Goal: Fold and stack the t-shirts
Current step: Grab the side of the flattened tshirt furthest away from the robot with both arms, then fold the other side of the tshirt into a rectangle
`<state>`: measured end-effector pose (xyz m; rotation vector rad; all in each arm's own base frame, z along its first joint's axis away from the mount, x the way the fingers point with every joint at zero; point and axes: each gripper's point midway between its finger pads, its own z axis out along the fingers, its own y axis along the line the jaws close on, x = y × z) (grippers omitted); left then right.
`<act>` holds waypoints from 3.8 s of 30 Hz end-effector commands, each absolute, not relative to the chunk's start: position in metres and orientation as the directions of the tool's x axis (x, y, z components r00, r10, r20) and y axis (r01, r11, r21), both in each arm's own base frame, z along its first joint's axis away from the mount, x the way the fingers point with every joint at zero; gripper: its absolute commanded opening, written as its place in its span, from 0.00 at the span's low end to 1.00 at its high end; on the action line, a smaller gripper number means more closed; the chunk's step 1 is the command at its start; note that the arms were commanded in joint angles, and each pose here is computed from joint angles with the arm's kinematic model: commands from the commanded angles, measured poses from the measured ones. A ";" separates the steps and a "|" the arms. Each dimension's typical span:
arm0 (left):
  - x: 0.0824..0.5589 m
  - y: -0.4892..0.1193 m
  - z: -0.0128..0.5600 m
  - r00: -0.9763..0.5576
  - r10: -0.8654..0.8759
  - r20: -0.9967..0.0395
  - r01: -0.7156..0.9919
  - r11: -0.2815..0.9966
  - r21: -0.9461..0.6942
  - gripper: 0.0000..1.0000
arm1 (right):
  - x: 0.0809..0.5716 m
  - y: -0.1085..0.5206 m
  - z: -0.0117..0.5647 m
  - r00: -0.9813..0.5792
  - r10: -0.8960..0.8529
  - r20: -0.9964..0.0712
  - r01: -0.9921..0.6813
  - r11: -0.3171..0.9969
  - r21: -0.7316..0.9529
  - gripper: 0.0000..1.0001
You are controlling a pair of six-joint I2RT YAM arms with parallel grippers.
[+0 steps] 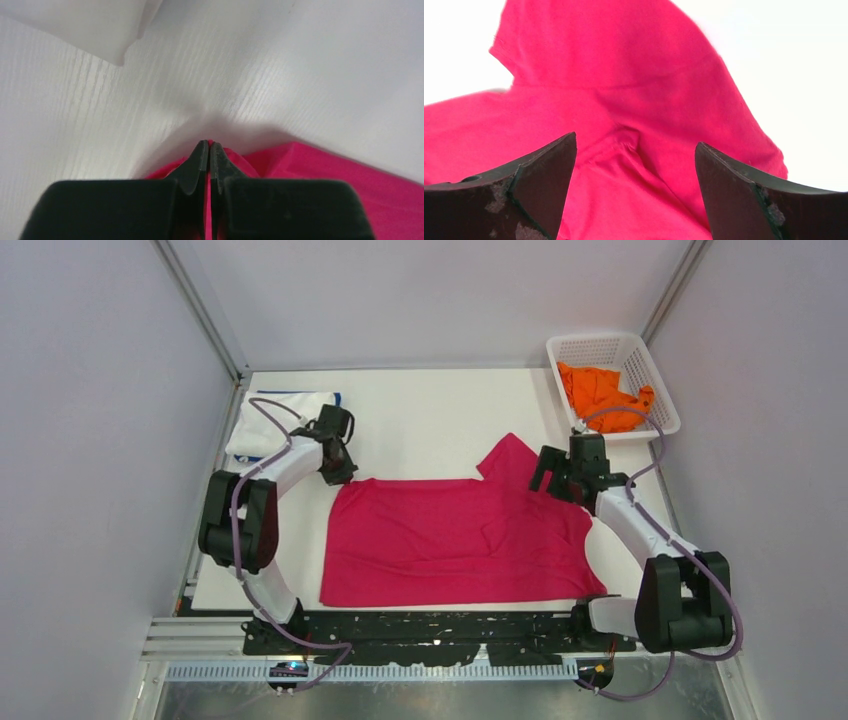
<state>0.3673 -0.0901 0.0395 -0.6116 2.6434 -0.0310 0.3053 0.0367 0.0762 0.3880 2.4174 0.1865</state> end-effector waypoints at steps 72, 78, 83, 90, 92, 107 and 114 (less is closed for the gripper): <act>0.308 -0.084 0.094 -0.660 -0.400 -0.636 -0.284 0.916 -0.282 0.00 | 0.311 0.095 0.147 -0.674 -0.054 -0.736 -0.034 0.999 -0.042 0.05; 0.295 -0.074 0.091 -0.625 -0.391 -0.676 -0.282 0.920 -0.272 0.00 | 0.271 0.091 0.146 -0.681 -0.047 -0.730 -0.051 0.999 -0.016 0.05; 0.287 -0.075 0.089 -0.612 -0.395 -0.686 -0.257 0.919 -0.300 0.00 | 0.247 0.092 0.146 -0.687 -0.047 -0.725 -0.077 0.997 0.008 0.05; 0.267 -0.072 0.081 -0.574 -0.418 -0.704 -0.241 0.908 -0.343 0.00 | 0.216 0.086 0.132 -0.730 -0.046 -0.682 -0.069 0.998 0.007 0.05; 0.261 -0.068 0.078 -0.560 -0.435 -0.705 -0.257 0.900 -0.352 0.00 | 0.206 0.085 0.125 -0.748 -0.040 -0.662 -0.069 0.997 0.019 0.06; 0.228 -0.037 0.058 -0.546 -0.505 -0.668 -0.441 0.851 -0.283 0.24 | 0.143 0.110 0.086 -0.888 0.015 -0.460 -0.074 0.982 0.175 0.26; 0.216 -0.028 0.081 -0.489 -0.540 -0.685 -0.465 0.826 -0.319 0.79 | 0.097 0.117 0.106 -0.896 -0.036 -0.443 -0.196 0.926 0.322 0.78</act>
